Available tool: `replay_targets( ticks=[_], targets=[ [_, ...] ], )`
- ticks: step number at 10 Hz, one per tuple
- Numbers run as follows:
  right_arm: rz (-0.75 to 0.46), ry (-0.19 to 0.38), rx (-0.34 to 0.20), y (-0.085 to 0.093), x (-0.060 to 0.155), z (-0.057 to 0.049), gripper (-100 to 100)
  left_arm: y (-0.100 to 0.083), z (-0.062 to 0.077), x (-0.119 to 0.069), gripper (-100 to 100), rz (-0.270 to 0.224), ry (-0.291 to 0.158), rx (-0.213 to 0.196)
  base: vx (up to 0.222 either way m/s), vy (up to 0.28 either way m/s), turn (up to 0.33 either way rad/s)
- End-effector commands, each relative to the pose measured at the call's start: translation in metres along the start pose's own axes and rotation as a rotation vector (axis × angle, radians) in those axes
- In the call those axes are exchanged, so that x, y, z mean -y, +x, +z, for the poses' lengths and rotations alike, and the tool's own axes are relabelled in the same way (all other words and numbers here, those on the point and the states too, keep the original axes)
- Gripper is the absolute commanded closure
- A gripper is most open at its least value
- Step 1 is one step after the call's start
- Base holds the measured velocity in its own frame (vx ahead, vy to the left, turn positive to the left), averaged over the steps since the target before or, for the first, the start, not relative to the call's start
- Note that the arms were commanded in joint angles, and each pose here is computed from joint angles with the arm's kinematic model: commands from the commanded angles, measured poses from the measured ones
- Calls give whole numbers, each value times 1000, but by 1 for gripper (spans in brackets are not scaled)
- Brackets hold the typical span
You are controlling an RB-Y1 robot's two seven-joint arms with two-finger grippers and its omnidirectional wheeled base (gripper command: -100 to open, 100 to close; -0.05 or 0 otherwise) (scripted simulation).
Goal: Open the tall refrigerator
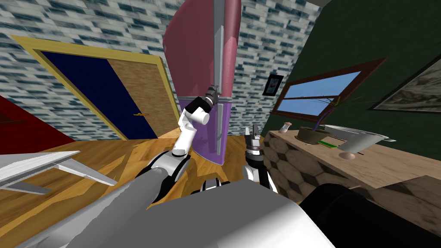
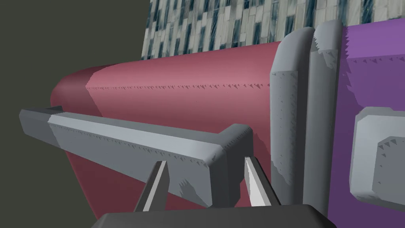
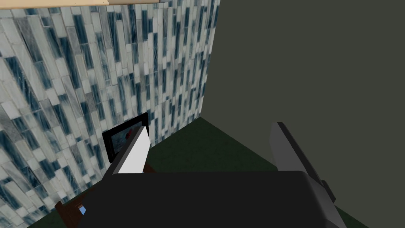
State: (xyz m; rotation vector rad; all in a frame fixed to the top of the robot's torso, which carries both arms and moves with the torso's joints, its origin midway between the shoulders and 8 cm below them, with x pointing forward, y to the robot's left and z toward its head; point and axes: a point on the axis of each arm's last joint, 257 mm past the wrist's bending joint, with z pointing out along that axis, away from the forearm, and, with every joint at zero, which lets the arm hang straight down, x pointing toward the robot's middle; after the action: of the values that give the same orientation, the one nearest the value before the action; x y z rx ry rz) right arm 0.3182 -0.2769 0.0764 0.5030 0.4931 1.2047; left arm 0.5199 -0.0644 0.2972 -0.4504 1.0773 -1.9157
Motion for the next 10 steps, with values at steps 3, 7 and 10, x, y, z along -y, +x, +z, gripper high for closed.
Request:
replay_targets(
  ticks=[3, 7, 10],
  targets=[
    [0, 0, 0, 0, 0, 0, 0, 40, -1, 23, 100, -54, 41, -88, -97, 256, -36],
    [0, 0, 0, 0, 0, 0, 0, 69, -10, 22, 100, -102, 24, -147, -34, 211, -25],
    [0, 0, 0, 0, 0, 0, 0, 93, -18, 35, 100, -140, 42, -203, 9, 262, -29]
  ],
)
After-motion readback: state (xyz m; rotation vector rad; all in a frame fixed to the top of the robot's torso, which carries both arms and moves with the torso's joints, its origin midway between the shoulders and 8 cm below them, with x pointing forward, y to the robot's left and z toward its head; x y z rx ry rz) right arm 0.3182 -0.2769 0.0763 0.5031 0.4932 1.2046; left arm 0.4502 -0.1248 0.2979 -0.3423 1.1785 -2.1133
